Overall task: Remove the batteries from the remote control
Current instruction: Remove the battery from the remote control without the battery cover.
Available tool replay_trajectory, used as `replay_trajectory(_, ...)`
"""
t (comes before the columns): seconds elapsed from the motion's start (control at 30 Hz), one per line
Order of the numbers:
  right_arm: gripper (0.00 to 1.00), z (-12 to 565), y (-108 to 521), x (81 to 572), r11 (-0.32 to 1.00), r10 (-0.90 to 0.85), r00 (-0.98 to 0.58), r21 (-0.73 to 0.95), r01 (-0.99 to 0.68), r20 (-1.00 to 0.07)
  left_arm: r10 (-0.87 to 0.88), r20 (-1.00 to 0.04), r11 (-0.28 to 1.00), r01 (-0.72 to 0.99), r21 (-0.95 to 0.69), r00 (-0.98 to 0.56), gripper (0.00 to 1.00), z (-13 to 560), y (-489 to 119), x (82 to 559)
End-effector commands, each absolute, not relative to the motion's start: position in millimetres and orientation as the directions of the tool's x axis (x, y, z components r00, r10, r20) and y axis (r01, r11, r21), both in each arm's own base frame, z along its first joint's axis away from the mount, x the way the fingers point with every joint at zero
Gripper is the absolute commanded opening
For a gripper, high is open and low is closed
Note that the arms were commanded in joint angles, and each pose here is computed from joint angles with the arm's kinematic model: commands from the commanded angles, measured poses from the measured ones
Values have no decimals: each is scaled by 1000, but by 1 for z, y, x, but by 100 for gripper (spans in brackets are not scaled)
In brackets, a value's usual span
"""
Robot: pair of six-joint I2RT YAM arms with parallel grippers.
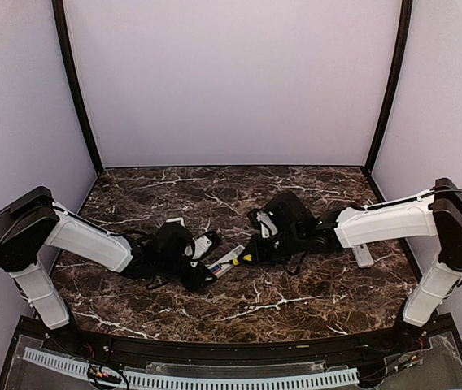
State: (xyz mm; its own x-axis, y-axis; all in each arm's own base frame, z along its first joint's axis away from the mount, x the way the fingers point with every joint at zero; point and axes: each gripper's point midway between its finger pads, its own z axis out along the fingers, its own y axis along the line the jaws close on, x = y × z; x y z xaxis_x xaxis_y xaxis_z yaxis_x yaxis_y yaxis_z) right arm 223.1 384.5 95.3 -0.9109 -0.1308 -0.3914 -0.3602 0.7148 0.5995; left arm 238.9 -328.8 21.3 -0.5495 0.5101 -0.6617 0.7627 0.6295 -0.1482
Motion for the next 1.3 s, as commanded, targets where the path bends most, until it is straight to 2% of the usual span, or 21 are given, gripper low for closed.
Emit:
replay_trajectory(0.0, 0, 93, 395, 208, 669, -164, -919, 645, -371, -358, 578, -576, 636, 762, -126, -578, 25, -8, -313, 225)
replay_trajectory(0.67, 0, 105, 400, 202, 631, -169, -920, 678, -376, -353, 581, -576, 634, 764, -122, -575, 24, -8, -313, 226)
replay_trajectory(1.27, 0, 128, 414, 195, 544, -162, -927, 753, -370, -339, 586, -571, 631, 766, -122, -574, 23, -8, -314, 225)
